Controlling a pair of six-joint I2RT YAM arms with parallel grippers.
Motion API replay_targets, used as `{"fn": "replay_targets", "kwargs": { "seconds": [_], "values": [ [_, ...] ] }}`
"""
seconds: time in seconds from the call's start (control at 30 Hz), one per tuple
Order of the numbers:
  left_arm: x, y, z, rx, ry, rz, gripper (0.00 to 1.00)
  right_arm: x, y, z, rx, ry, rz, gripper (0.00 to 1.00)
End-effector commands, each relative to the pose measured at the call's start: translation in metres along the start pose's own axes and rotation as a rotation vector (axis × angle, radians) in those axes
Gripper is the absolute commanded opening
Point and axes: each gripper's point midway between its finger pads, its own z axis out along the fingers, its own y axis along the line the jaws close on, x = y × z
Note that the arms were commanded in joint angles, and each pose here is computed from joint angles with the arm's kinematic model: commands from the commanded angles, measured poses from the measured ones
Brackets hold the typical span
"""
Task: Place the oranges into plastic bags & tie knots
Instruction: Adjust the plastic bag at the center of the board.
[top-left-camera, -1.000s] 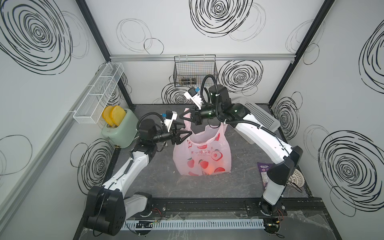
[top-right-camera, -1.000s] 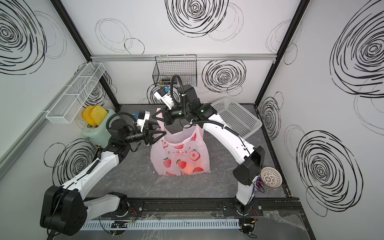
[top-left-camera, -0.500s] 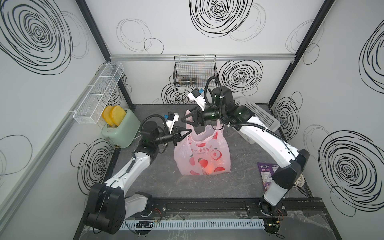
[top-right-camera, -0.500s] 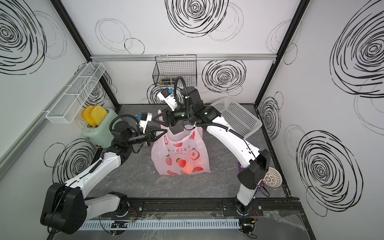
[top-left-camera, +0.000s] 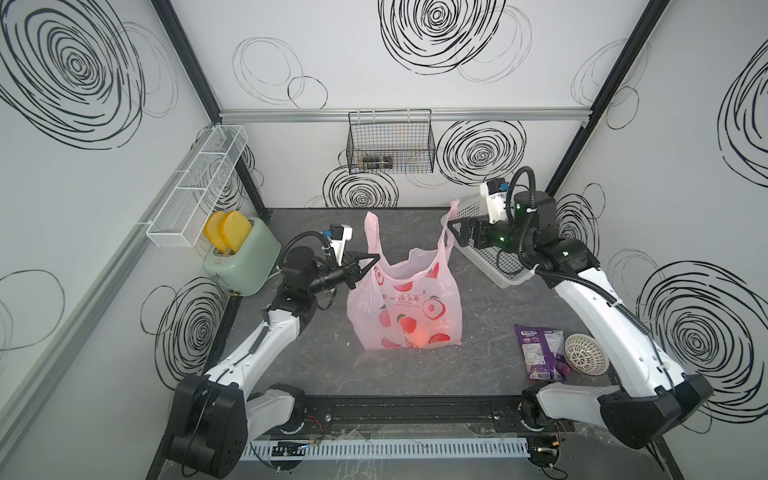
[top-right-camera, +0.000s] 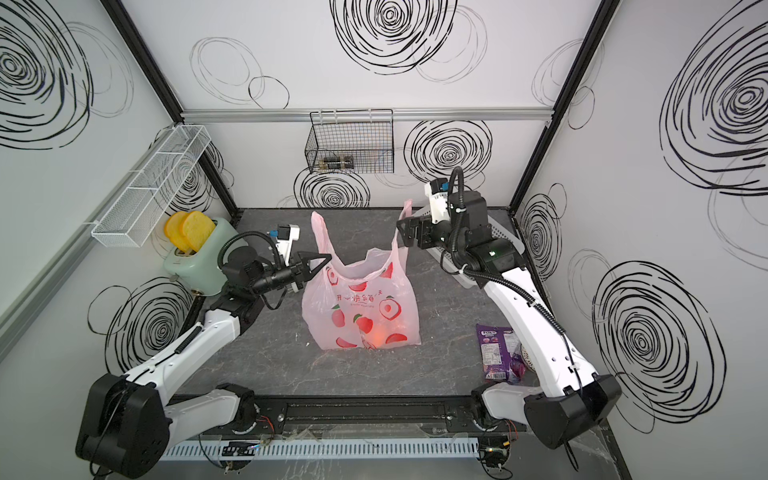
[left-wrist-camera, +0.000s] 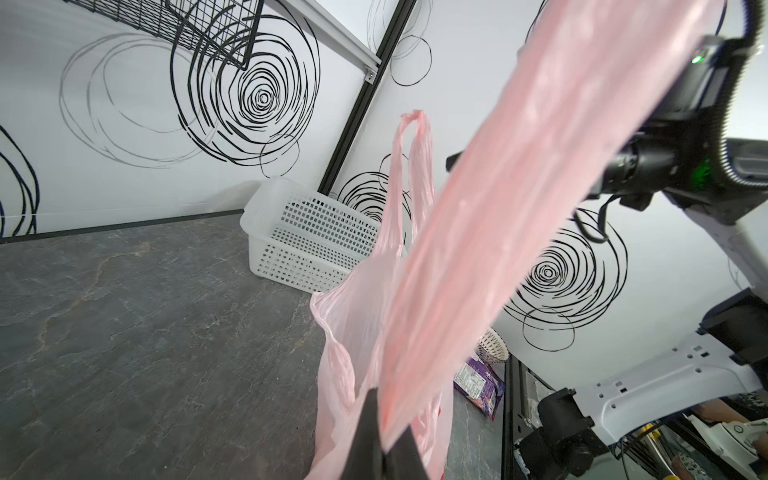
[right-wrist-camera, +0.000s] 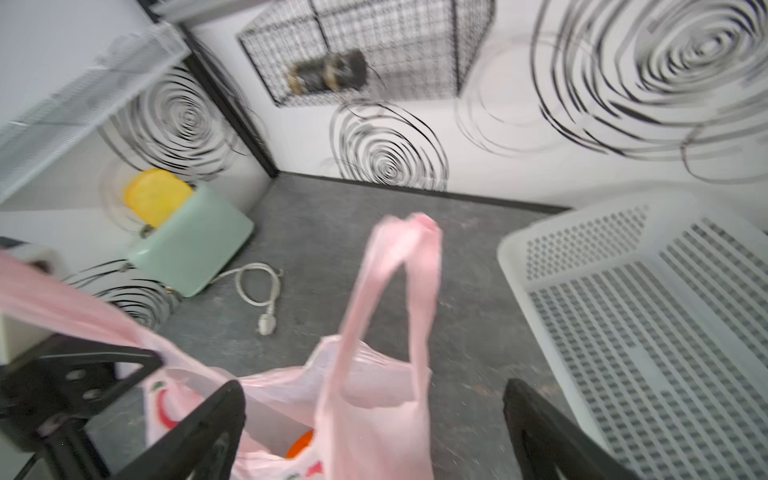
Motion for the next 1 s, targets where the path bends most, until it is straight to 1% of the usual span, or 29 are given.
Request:
{"fn": "replay_targets", "kwargs": {
  "seconds": [0.0, 0.07, 0.13, 0.27, 0.37, 0.5, 0.67, 0.8, 0.97],
  "values": [
    [-0.008, -0.002, 0.001, -0.008, -0.016, -0.004, 0.00, 0.029, -0.001, 0.014, -0.099, 0.052, 0.037, 0.98],
    [-0.007, -0.002, 0.002, -0.009, -0.007, -0.010, 0.00, 0.037, 0.012, 0.020, -0.219, 0.045, 0.045, 0.98],
    [-0.005, -0.002, 0.002, -0.009, -0.001, -0.014, 0.00, 0.040, 0.022, 0.021, -0.299, 0.020, 0.042, 0.98],
    [-0.003, -0.003, 0.002, -0.002, 0.010, -0.017, 0.00, 0.040, 0.034, 0.020, -0.393, -0.028, 0.029, 0.98],
    [-0.003, -0.003, 0.002, 0.000, 0.013, -0.014, 0.00, 0.045, 0.040, 0.023, -0.445, -0.038, 0.020, 0.98],
    [-0.002, -0.004, 0.003, 0.003, 0.026, -0.013, 0.00, 0.052, 0.032, 0.035, -0.401, -0.023, 0.023, 0.98],
    [0.001, -0.001, 0.003, 0.000, 0.034, -0.020, 0.00, 0.056, 0.048, 0.043, -0.363, -0.021, -0.061, 0.98],
    [0.002, -0.001, 0.004, 0.001, 0.039, -0.023, 0.00, 0.057, 0.051, 0.053, -0.331, -0.013, -0.081, 0.98],
    [0.001, -0.001, 0.004, 0.001, 0.042, -0.021, 0.00, 0.054, 0.033, 0.068, -0.163, -0.019, -0.114, 0.98]
  ]
}}
